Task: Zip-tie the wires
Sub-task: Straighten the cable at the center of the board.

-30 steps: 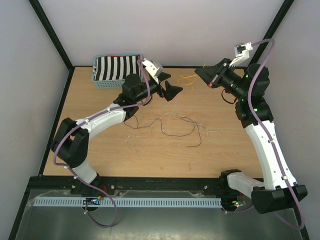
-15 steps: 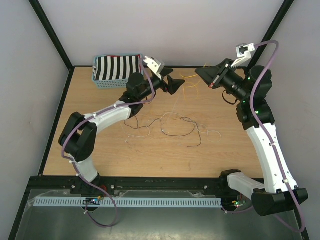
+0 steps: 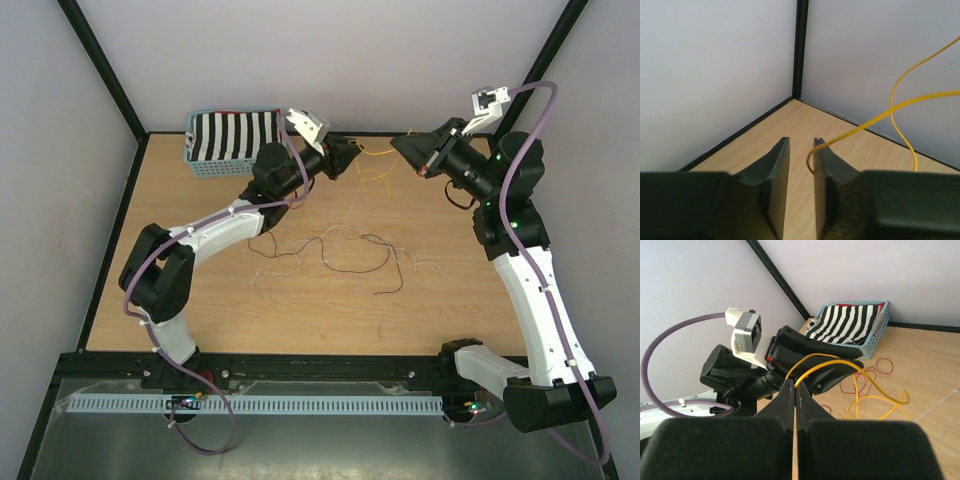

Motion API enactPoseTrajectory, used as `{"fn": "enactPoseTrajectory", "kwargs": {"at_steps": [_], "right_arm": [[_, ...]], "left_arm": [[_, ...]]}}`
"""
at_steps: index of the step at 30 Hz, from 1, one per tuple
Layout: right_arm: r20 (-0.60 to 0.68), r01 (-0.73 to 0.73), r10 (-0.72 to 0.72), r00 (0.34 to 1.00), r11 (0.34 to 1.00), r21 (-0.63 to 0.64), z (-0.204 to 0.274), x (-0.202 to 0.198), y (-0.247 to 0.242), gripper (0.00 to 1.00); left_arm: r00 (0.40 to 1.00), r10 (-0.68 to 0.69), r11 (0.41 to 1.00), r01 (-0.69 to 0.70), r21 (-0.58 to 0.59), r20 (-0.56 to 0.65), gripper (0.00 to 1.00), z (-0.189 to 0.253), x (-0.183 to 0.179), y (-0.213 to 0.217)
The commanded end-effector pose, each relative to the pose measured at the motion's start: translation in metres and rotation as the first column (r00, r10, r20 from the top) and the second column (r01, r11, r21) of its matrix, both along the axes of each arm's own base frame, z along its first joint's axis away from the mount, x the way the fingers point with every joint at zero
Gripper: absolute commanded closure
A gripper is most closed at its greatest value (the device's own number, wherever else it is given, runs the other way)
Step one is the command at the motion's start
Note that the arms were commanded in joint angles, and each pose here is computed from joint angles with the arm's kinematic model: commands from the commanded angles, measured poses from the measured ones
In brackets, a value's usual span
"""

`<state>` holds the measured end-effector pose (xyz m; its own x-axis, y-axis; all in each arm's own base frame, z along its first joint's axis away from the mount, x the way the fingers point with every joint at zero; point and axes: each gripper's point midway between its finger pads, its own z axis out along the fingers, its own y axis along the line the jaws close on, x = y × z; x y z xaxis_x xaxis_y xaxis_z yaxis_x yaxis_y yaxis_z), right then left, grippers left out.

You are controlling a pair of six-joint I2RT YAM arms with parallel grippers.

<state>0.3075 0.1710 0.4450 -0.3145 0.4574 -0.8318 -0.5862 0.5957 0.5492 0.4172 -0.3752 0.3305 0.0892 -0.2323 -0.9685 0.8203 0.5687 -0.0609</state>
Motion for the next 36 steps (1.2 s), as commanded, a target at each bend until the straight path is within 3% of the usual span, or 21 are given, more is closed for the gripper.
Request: {"fn": "enactPoseTrajectory", "kwargs": {"at_steps": [1, 3, 7, 14, 19, 23, 28, 36], "right_arm": [[0.068, 0.059, -0.058, 0.996, 0.998, -0.02, 0.016, -0.006, -0.011, 0.99], [0.068, 0.117, -0.114, 0.991, 0.992, -0.047, 0.013, -0.001, -0.019, 0.99], [0.065, 0.246, -0.24, 0.969, 0.961, -0.124, -0.003, 0.014, -0.04, 1.0], [0.036, 0.337, -0.336, 0.941, 0.924, -0.178, -0.026, 0.032, -0.056, 1.0], [0.024, 0.354, -0.357, 0.934, 0.915, -0.195, -0.036, 0.035, -0.059, 1.0], [0.01, 0.35, -0.358, 0.934, 0.907, -0.236, -0.053, 0.035, -0.061, 1.0], [-0.074, 0.331, -0.372, 0.925, 0.887, -0.322, -0.106, 0.032, -0.066, 1.0], [-0.1, 0.419, -0.526, 0.845, 0.766, -0.487, -0.161, 0.016, -0.105, 1.0]], "left_arm": [[0.994, 0.081, 0.997, -0.079, -0.025, 0.071, 0.81, 0.021, 0.015, 0.01], [0.99, 0.119, 0.993, -0.119, -0.001, 0.072, 0.91, 0.017, 0.019, 0.018], [0.975, 0.204, 0.973, -0.212, 0.094, 0.086, 0.97, 0.003, 0.021, 0.038], [0.9, 0.408, 0.85, -0.435, 0.298, 0.152, 0.98, -0.029, 0.026, 0.092], [0.874, 0.449, 0.781, -0.484, 0.393, 0.184, 0.99, -0.044, 0.021, 0.112], [0.913, 0.379, 0.789, -0.405, 0.462, 0.153, 1.0, -0.06, 0.004, 0.11], [0.971, 0.24, 0.783, -0.201, 0.588, 0.012, 1.0, -0.088, -0.037, 0.108], [0.956, 0.092, 0.755, 0.116, 0.646, -0.28, 1.0, -0.125, -0.107, 0.109]]}}
